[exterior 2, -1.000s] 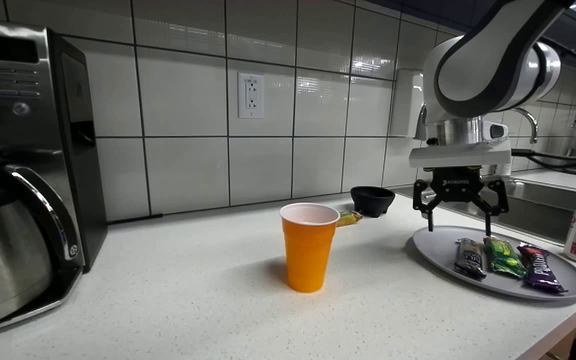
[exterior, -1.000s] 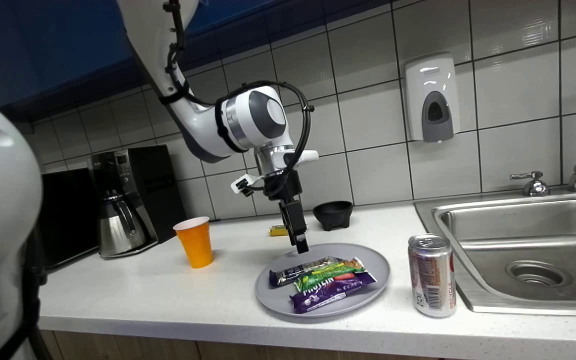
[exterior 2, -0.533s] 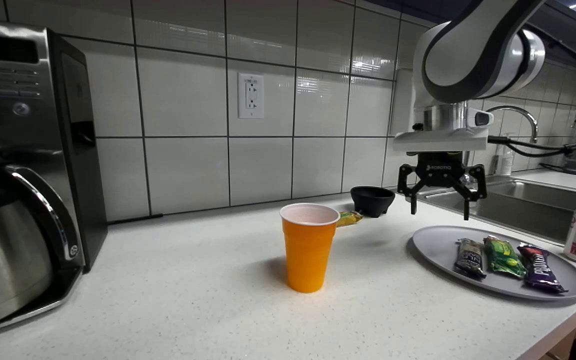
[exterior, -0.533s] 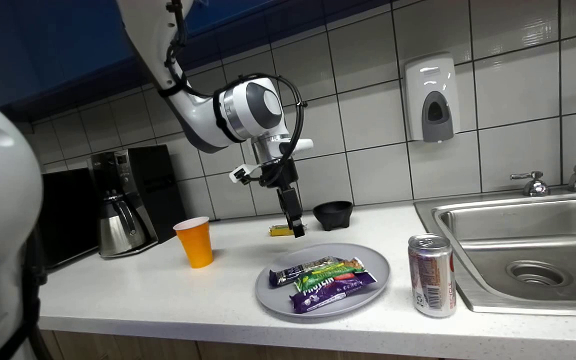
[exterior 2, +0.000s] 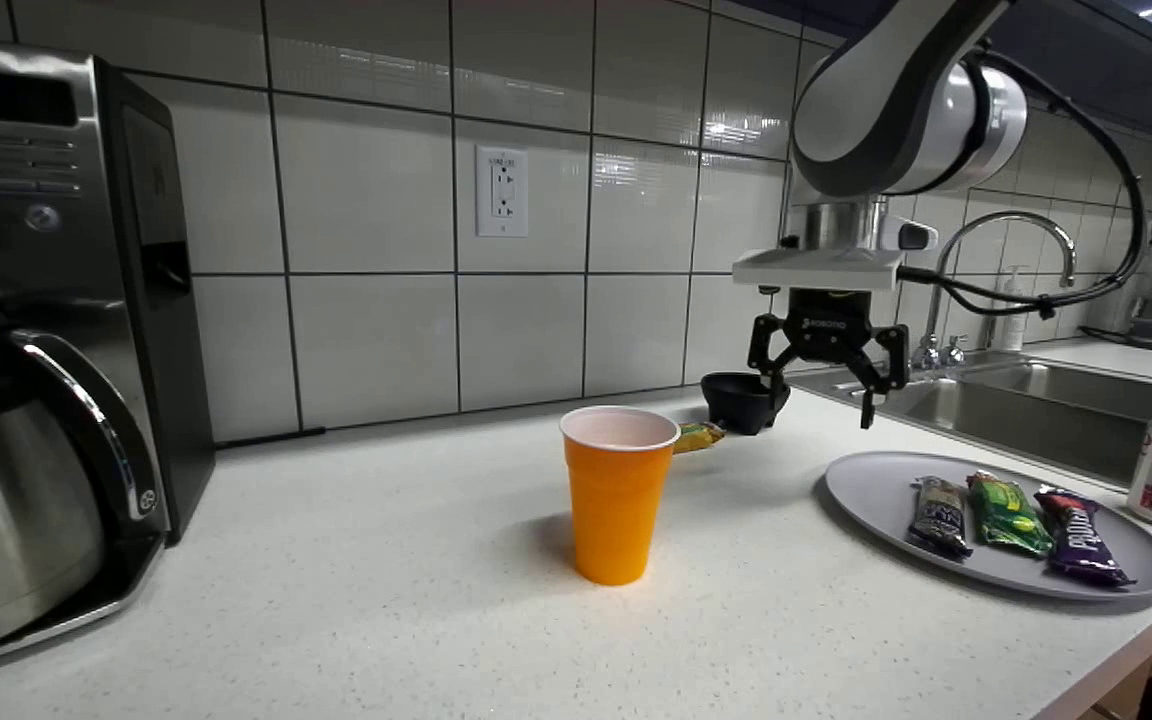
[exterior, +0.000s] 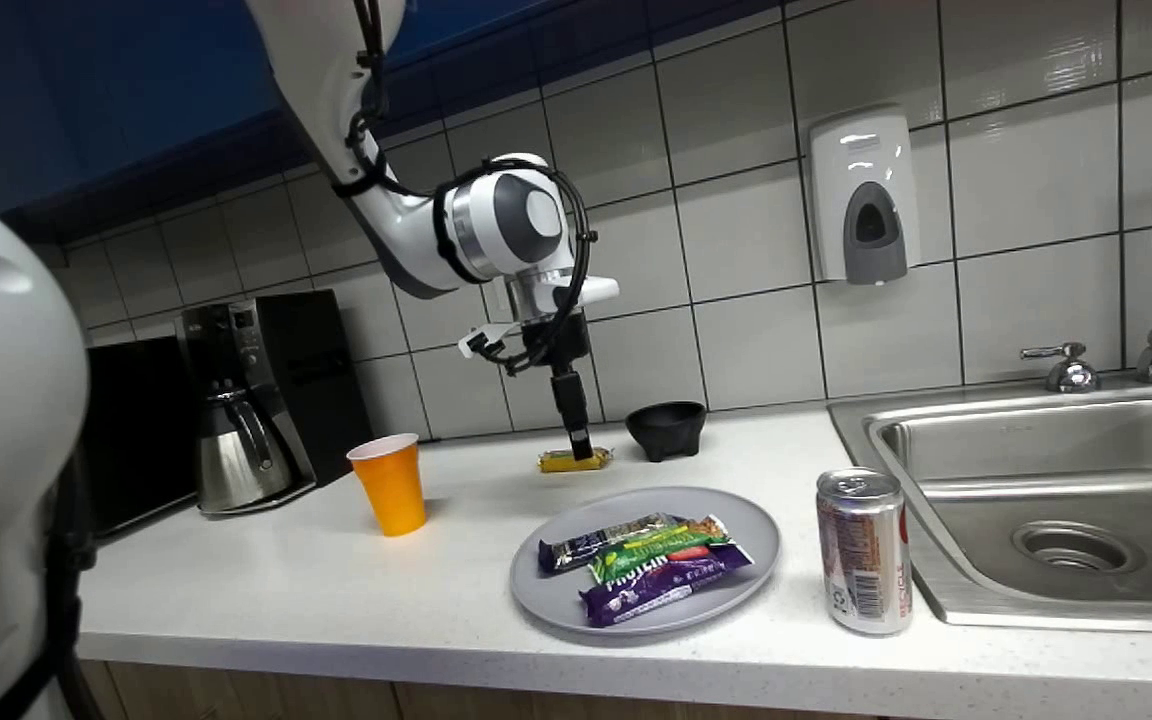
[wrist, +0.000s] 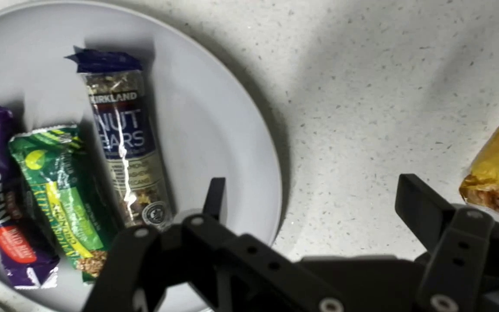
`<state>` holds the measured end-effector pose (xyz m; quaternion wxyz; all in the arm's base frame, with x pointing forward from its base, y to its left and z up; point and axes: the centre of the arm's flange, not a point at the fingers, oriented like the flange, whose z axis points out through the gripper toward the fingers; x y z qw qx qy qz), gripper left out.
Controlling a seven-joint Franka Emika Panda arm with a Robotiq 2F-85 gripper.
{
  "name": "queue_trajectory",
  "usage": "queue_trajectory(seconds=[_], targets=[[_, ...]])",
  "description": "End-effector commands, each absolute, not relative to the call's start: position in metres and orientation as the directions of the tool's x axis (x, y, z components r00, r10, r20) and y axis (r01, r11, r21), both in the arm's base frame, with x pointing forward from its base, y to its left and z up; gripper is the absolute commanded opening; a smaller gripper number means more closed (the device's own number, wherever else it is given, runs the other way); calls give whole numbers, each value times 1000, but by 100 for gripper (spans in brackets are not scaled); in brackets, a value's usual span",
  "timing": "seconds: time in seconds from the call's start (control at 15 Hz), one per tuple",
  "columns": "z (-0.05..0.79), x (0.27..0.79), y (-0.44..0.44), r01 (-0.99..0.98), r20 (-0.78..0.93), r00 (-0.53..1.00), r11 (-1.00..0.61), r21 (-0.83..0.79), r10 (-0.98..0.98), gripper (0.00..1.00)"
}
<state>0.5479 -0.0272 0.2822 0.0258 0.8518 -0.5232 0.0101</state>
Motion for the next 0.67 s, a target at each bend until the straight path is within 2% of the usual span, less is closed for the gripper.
queue_trajectory(seconds=[0.0,0.6], targets=[[275,580,-14,-920,46,392,-392,7,-919,100],[257,636,19,-942,42,336,-335,20,-941,100]])
